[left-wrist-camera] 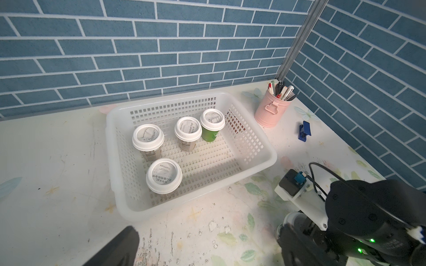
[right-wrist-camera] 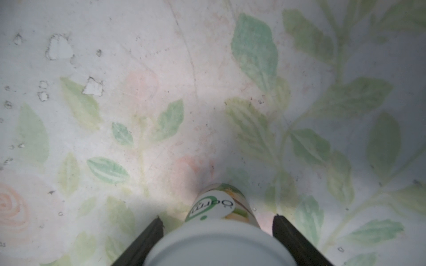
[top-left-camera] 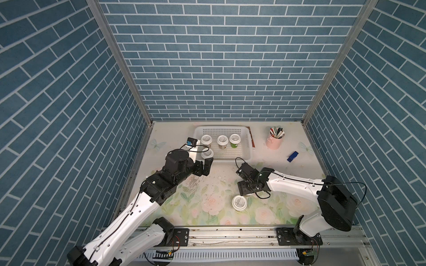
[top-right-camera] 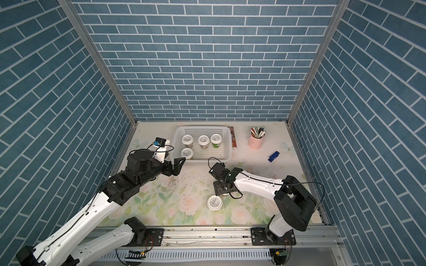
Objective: Put the yogurt in the basket
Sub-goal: Pick up the yogurt from the center of the board.
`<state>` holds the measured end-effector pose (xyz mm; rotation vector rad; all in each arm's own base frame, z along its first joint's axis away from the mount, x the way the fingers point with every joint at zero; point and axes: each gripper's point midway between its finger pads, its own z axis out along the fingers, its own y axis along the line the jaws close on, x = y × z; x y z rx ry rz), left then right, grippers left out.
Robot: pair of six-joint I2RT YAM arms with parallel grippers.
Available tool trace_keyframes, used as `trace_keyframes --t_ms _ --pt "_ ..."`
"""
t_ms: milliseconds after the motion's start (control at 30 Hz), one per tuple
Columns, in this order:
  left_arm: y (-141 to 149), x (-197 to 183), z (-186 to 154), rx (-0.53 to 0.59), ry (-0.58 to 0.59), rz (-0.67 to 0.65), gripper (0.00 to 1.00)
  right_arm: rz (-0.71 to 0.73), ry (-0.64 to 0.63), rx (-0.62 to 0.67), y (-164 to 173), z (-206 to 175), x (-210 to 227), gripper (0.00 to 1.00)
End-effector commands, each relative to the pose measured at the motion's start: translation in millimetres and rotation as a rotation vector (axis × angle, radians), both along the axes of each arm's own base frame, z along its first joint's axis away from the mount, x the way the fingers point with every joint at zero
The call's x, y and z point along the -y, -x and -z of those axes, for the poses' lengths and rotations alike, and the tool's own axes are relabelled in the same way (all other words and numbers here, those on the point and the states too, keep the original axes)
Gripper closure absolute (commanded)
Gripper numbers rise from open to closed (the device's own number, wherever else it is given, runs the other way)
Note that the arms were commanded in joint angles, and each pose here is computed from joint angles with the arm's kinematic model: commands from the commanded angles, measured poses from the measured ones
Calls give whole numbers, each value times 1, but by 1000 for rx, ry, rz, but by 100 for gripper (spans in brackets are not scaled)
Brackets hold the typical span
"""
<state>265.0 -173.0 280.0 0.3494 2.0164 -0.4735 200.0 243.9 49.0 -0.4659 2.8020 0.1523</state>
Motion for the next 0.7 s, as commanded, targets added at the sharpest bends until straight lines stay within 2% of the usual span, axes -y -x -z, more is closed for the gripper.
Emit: trace_keyframes --t_ms 0,300,667 --pt "2 2 2 1 -9 14 0 22 14 0 1 1 4 24" --pt "2 1 2 -2 -11 12 0 23 7 24 -4 -10 1 26" --pt "2 0 4 -4 -20 7 0 2 -18 98 -18 -49 -6 26"
